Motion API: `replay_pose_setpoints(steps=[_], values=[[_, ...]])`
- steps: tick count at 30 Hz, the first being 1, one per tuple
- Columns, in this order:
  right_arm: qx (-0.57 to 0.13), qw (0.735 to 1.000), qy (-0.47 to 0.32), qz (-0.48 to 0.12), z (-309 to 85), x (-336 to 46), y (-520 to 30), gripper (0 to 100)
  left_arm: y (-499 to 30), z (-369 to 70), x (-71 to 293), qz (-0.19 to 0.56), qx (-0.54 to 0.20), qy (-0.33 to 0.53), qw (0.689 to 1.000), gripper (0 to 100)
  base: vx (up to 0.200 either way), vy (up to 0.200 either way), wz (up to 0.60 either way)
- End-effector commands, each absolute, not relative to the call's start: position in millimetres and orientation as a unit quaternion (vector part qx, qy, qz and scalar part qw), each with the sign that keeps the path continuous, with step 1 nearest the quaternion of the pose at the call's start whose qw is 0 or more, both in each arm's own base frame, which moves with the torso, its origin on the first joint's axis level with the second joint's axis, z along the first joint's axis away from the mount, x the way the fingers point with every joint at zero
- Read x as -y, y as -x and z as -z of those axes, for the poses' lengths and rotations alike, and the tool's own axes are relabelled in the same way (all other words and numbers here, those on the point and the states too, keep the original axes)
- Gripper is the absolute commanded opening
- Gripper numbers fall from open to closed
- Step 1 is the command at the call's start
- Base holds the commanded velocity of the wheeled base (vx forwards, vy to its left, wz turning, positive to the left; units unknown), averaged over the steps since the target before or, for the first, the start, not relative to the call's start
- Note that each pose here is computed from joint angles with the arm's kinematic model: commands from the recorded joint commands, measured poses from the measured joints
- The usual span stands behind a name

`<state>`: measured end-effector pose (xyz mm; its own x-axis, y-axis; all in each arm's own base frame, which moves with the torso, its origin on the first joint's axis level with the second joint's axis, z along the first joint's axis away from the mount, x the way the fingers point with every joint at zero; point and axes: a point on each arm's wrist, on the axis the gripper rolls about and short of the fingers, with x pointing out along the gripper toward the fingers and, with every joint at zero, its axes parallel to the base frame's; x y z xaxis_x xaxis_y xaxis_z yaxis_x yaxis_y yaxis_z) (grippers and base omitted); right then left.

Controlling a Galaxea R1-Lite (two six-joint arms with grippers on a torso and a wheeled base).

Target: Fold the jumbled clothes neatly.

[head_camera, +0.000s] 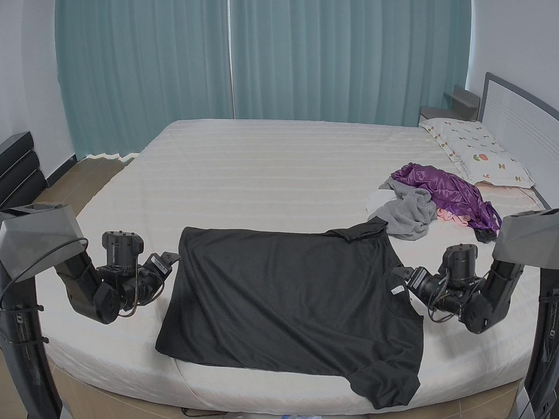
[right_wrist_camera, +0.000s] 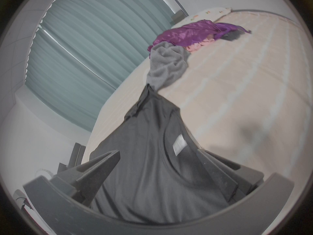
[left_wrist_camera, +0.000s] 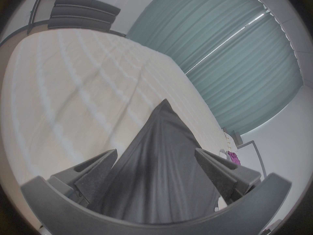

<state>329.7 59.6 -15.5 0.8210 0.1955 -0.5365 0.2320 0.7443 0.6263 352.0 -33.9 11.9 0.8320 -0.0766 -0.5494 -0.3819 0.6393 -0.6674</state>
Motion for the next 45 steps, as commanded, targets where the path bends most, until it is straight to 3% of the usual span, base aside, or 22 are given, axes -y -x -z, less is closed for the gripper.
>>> replay_pose_setpoints(steps=[1, 6, 15, 30, 45], values=[[-0.329, 0.859, -0.393, -0.016, -3, -56, -261, 100, -292, -25, 38, -0.071, -0.298, 0.448, 0.840, 100, 0.000, 0.000, 0.00], [-0.342, 0.849, -0.403, -0.019, 7, -55, -256, 100, -289, -23, 38, -0.067, -0.306, 0.450, 0.836, 100, 0.000, 0.000, 0.00], [-0.344, 0.848, -0.403, -0.019, 17, -55, -255, 100, -287, -23, 39, -0.066, -0.310, 0.452, 0.834, 100, -0.200, 0.000, 0.00], [-0.346, 0.847, -0.404, -0.020, 18, -56, -255, 100, -286, -28, 40, -0.047, -0.315, 0.487, 0.814, 100, 0.000, 0.000, 0.00], [-0.344, 0.848, -0.403, -0.022, 17, -56, -255, 100, -279, -23, 43, -0.048, -0.329, 0.466, 0.820, 100, 0.000, -0.160, 0.00]])
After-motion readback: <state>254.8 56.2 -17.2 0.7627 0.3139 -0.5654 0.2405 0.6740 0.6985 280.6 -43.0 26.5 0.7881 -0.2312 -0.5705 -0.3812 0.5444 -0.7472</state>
